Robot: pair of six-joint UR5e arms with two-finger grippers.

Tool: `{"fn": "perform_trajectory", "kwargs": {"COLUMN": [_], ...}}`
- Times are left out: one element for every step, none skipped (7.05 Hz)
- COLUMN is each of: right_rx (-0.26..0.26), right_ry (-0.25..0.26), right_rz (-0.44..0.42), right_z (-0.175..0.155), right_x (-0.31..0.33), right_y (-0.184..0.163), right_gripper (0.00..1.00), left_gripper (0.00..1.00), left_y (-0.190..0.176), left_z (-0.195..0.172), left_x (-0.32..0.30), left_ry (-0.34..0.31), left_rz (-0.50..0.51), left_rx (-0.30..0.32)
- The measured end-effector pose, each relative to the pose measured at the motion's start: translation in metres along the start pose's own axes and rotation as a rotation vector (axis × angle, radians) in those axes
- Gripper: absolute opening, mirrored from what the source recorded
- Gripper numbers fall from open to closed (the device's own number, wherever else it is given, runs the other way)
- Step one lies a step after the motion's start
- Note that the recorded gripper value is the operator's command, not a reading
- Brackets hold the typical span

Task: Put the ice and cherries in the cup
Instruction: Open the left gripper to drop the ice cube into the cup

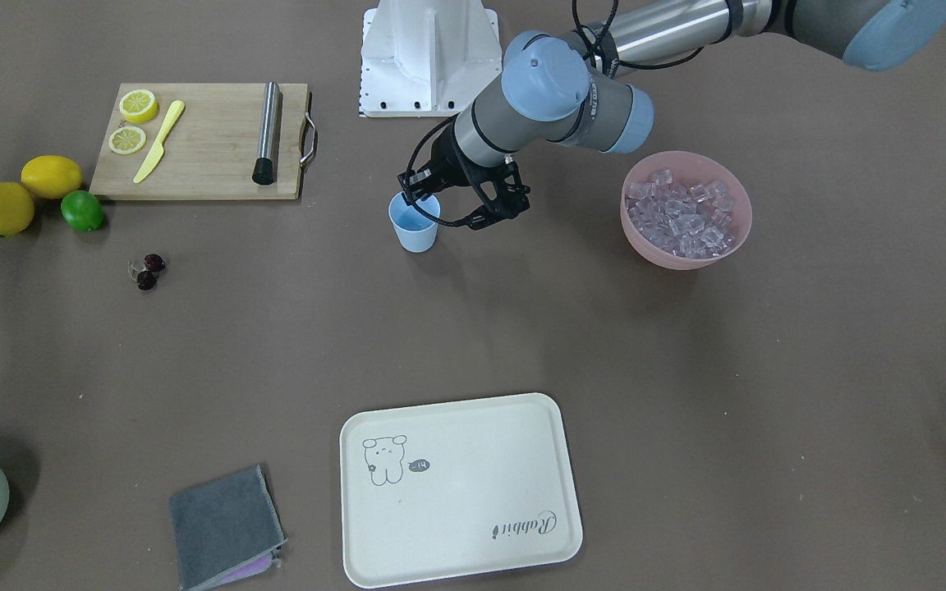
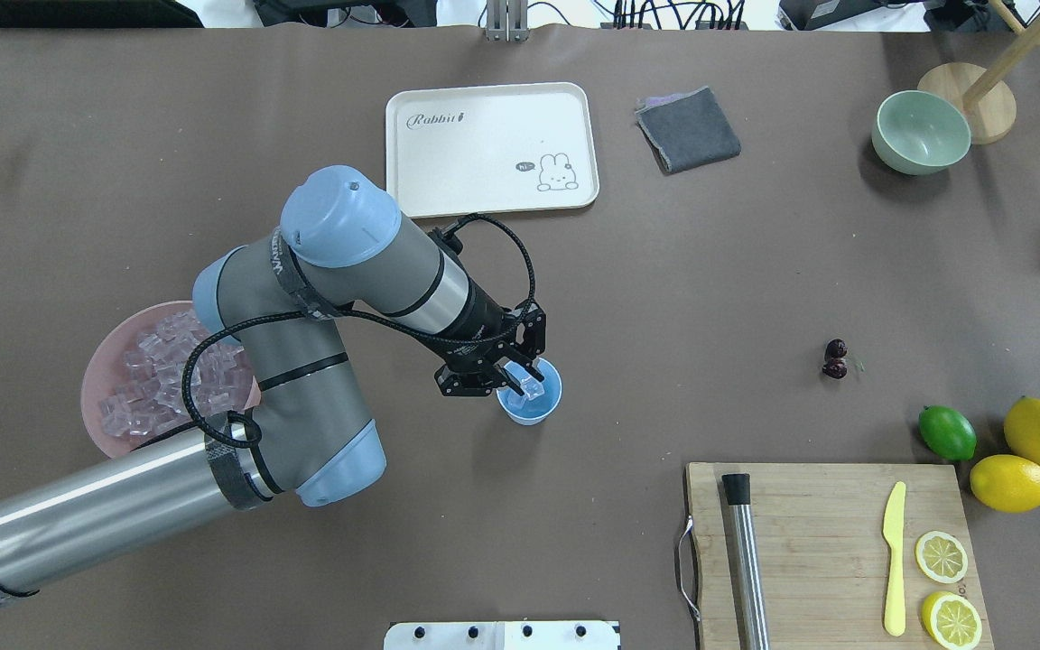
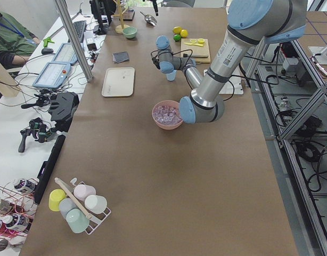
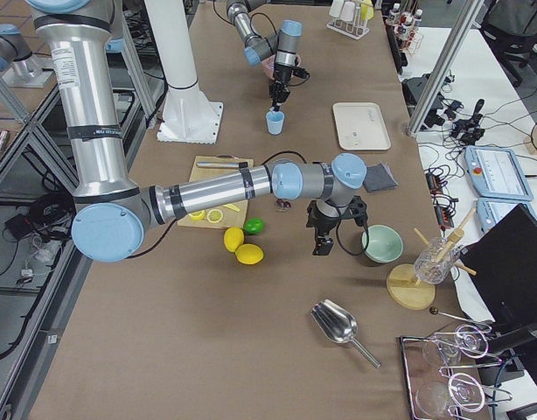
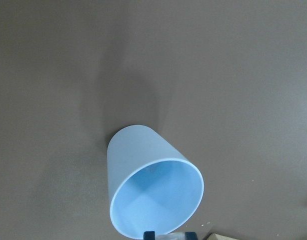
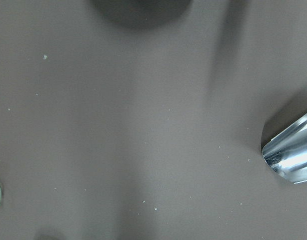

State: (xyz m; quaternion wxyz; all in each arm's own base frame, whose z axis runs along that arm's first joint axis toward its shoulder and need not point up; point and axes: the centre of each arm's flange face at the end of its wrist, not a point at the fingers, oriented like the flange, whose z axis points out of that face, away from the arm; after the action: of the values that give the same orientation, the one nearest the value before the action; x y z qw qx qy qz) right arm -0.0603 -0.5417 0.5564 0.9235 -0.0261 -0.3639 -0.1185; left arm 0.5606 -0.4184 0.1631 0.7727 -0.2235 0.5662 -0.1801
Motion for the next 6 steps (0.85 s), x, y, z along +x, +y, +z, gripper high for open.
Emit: {"fn": "perform_trajectory", "kwargs": {"right_rx": [0.001,0.000,0.000,0.001,0.004,0.018], "right_ry": [0.000,0.000,0.000,0.001,0.001,0.004], "right_rz": [-0.001,0.000,0.000,-0.001,-0.005,-0.025], "right_z": [0.000,0.000,0.000,0.000,-0.002,-0.006], "right_x": [0.000,0.000,0.000,0.000,-0.002,-0.008], "right_y": [0.000,0.000,0.000,0.000,-0.001,-0.002], "right_gripper": [1.00,1.00,1.00,1.00,1.00,1.00], "left_gripper": [0.52,0.89,0.97,0.98,0.98,0.98], "left_y": [-0.001,-0.002,-0.003,-0.006,-0.008,-0.012], "left_z": [0.001,0.001,0.001,0.003,0.004,0.001], "left_x": [-0.001,-0.001,-0.002,-0.003,-0.003,-0.003], "left_ry": [0.000,0.003,0.007,0.008,0.008,0.011], "left_rz": [0.003,0.011,0.025,0.039,0.048,0.050], "left_rx": [0.001,0.001,0.001,0.001,0.004,0.012]}}
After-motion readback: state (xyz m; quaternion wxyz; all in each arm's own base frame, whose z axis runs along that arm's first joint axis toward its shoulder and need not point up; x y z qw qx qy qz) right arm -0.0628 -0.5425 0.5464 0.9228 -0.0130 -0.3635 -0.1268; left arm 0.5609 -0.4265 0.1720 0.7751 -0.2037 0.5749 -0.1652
